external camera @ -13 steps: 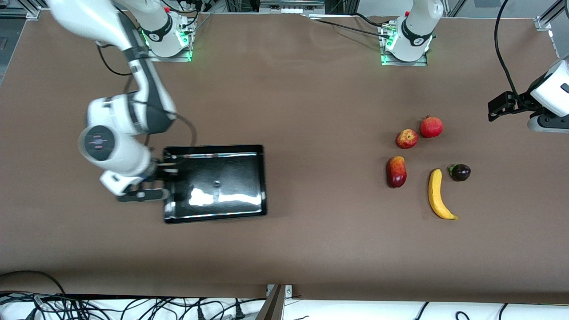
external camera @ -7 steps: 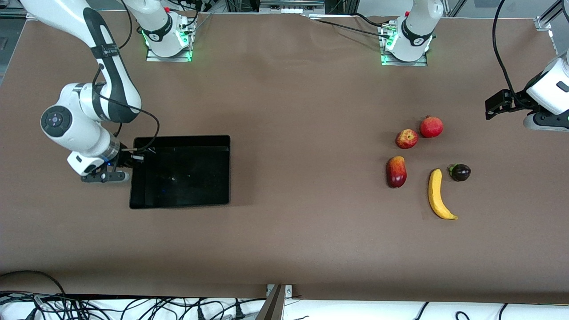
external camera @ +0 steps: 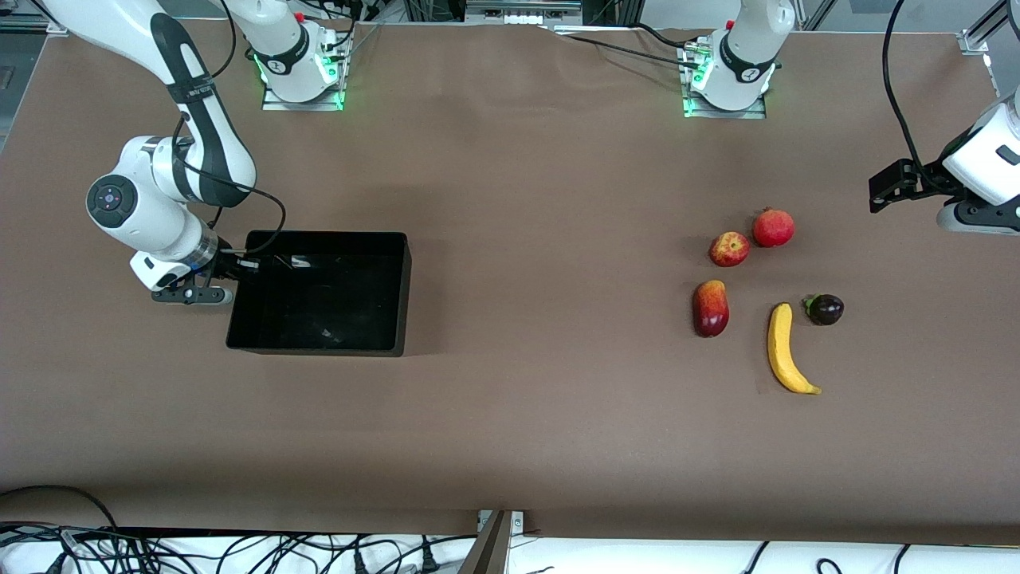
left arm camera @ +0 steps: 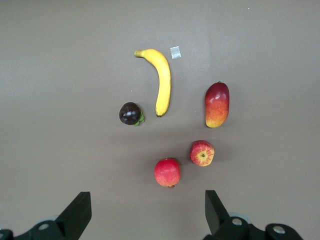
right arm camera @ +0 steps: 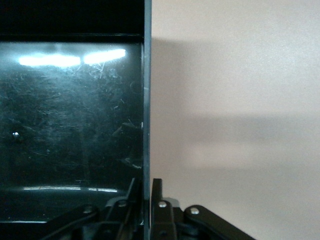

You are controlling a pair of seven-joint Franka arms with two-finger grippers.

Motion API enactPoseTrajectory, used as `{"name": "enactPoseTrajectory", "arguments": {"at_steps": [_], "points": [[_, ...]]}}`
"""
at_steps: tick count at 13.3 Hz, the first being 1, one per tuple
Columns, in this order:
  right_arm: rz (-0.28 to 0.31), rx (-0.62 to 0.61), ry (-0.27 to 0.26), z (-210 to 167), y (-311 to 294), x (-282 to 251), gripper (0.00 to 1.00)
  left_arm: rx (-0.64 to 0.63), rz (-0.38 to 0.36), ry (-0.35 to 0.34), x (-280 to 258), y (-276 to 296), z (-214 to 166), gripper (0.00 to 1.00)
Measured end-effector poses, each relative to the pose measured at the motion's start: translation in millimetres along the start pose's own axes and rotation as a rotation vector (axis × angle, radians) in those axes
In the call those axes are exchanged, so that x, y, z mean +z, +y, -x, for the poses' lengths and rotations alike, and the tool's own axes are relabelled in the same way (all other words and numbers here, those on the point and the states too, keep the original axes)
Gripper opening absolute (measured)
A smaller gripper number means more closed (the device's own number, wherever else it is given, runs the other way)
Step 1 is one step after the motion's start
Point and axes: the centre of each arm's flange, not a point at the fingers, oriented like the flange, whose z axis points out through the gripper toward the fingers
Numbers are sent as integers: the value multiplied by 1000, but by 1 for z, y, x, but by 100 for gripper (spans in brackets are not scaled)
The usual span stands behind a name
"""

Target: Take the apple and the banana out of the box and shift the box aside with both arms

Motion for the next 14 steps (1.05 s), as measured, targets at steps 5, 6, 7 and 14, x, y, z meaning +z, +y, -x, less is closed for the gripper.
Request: {"name": "enactPoseTrajectory", "arguments": {"at_steps": [5, 6, 7, 14], "points": [[-31, -83, -50, -40, -31, -119, 75, 4, -1, 14, -7, 2, -1, 100], [-38, -107, -79, -47, -38, -161, 87, 4, -1, 15, -7, 2, -1, 100], [-42, -123, -99, -51, -42, -200, 98, 4, -1, 15, -7, 3, -1, 100], [-53, -139, -34, -29, -40, -338, 100, 33, -3, 29, -14, 19, -2, 100]]}}
